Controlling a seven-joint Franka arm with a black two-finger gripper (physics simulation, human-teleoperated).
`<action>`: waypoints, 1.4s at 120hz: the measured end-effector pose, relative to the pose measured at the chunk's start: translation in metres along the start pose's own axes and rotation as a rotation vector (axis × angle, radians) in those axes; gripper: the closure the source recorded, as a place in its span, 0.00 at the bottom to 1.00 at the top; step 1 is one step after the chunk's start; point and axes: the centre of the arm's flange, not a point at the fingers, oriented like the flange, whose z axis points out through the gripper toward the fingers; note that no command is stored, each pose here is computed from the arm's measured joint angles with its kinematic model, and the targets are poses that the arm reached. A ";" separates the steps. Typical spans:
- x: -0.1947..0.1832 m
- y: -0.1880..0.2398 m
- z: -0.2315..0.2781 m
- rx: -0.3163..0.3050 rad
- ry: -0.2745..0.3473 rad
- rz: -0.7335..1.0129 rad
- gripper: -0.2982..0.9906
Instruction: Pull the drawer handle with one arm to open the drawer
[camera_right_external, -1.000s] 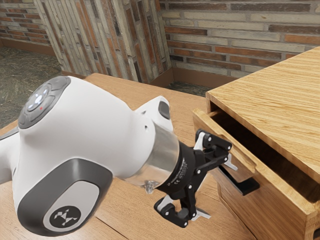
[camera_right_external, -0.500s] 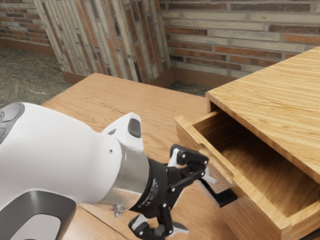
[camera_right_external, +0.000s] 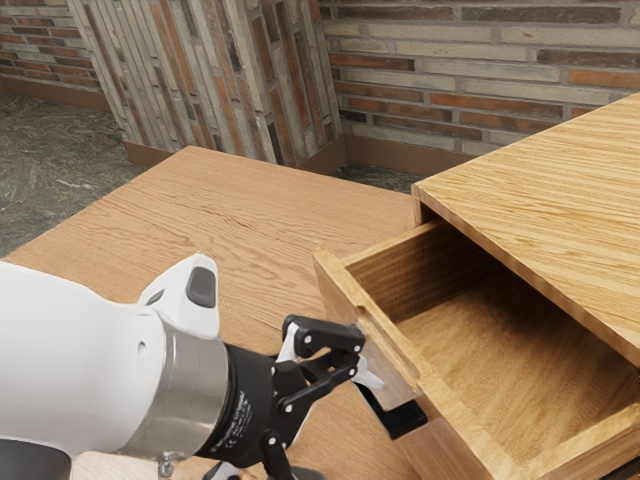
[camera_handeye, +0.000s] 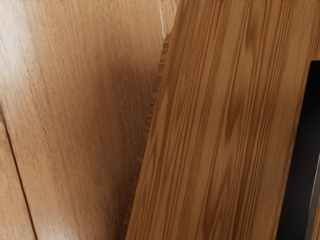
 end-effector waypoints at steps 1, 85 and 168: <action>0.001 -0.001 0.000 0.001 0.000 -0.001 0.23; 0.005 -0.050 -0.027 -0.041 -0.010 0.002 0.23; 0.010 -0.076 -0.096 -0.108 -0.026 -0.005 0.23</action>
